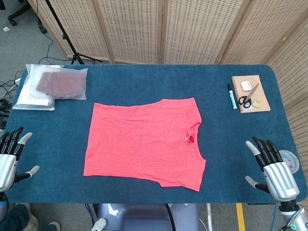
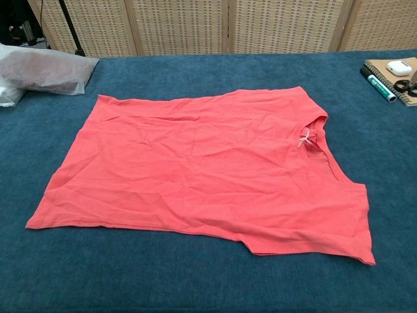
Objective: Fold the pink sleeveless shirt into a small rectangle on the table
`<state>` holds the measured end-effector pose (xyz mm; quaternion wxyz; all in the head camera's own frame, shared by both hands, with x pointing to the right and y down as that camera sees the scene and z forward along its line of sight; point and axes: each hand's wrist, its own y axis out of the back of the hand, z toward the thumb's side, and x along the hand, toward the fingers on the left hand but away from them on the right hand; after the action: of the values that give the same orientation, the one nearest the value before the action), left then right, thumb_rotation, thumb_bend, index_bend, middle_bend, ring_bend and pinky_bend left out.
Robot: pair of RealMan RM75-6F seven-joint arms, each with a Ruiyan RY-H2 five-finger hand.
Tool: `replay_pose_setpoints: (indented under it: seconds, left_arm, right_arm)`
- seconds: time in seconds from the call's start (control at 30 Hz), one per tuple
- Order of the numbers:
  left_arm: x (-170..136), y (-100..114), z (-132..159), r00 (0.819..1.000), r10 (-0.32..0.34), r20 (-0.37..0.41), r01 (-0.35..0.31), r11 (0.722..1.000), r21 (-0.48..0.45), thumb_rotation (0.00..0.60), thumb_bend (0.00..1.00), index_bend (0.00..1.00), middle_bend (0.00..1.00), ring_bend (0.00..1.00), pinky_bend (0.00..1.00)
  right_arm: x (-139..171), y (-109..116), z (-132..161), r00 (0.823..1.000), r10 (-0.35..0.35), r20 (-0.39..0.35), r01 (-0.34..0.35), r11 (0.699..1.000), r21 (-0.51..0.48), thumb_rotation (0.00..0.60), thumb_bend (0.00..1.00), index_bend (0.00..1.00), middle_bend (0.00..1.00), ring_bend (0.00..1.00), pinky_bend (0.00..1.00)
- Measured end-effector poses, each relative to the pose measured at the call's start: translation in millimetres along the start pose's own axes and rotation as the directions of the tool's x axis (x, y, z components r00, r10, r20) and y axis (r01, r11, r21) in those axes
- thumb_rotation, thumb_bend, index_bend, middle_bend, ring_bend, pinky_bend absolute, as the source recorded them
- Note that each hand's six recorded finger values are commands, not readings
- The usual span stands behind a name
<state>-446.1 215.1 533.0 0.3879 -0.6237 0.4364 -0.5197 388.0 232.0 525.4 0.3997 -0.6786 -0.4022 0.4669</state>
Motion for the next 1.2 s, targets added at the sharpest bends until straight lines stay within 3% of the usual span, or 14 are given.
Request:
replay_pose_setpoints:
  seconds: [0.27, 0.43, 0.57, 0.63, 0.8, 0.9, 1.03, 1.2]
  left_arm:
    - [-1, 3, -1, 1.000, 0.007, -0.001, -0.007, 1.000, -0.009, 0.600, 0.00, 0.00, 0.00, 0.00, 0.00]
    - [1, 3, 0, 1.000, 0.006, 0.000, -0.006, 1.000, -0.016, 0.600, 0.00, 0.00, 0.00, 0.00, 0.00]
    - [3, 3, -2, 1.000, 0.000, -0.012, 0.000, 1.000, -0.019, 0.600, 0.00, 0.00, 0.00, 0.00, 0.00]
    - [5, 2, -3, 1.000, -0.004, -0.019, 0.004, 1.000, -0.018, 0.600, 0.00, 0.00, 0.00, 0.00, 0.00]
    - [7, 0, -4, 1.000, -0.008, -0.030, 0.008, 1.000, -0.008, 0.600, 0.00, 0.00, 0.00, 0.00, 0.00]
    - [7, -1, -4, 0.999, -0.010, -0.033, 0.010, 1.000, -0.005, 0.600, 0.00, 0.00, 0.00, 0.00, 0.00]
    - [8, -3, -5, 0.999, -0.014, -0.037, 0.014, 1.000, -0.001, 0.600, 0.00, 0.00, 0.00, 0.00, 0.00]
    - [9, -3, -5, 0.999, -0.014, -0.042, 0.014, 1.000, 0.001, 0.600, 0.00, 0.00, 0.00, 0.00, 0.00]
  right_arm:
    - [2, -6, 8, 0.999, 0.031, -0.042, -0.031, 1.000, 0.004, 0.600, 0.00, 0.11, 0.00, 0.00, 0.00]
    - [3, -17, 24, 0.985, 0.077, -0.154, -0.077, 0.997, 0.009, 0.600, 0.00, 0.18, 0.00, 0.00, 0.00]
    - [5, -36, 37, 0.952, 0.136, -0.273, -0.129, 0.991, 0.043, 0.600, 0.00, 0.23, 0.00, 0.00, 0.00]
    - [8, -52, 43, 0.926, 0.178, -0.332, -0.165, 0.984, 0.067, 0.600, 0.00, 0.23, 0.00, 0.00, 0.00]
    - [7, -100, 62, 0.862, 0.286, -0.418, -0.248, 0.958, 0.145, 0.600, 0.00, 0.23, 0.00, 0.00, 0.00]
    - [2, -120, 76, 0.831, 0.318, -0.457, -0.257, 0.947, 0.192, 0.600, 0.00, 0.26, 0.00, 0.00, 0.00]
    - [-5, -131, 87, 0.813, 0.323, -0.485, -0.246, 0.945, 0.216, 0.600, 0.00, 0.28, 0.00, 0.00, 0.00]
    - [-12, -137, 97, 0.808, 0.315, -0.498, -0.237, 0.947, 0.215, 0.600, 0.00, 0.29, 0.00, 0.00, 0.00]
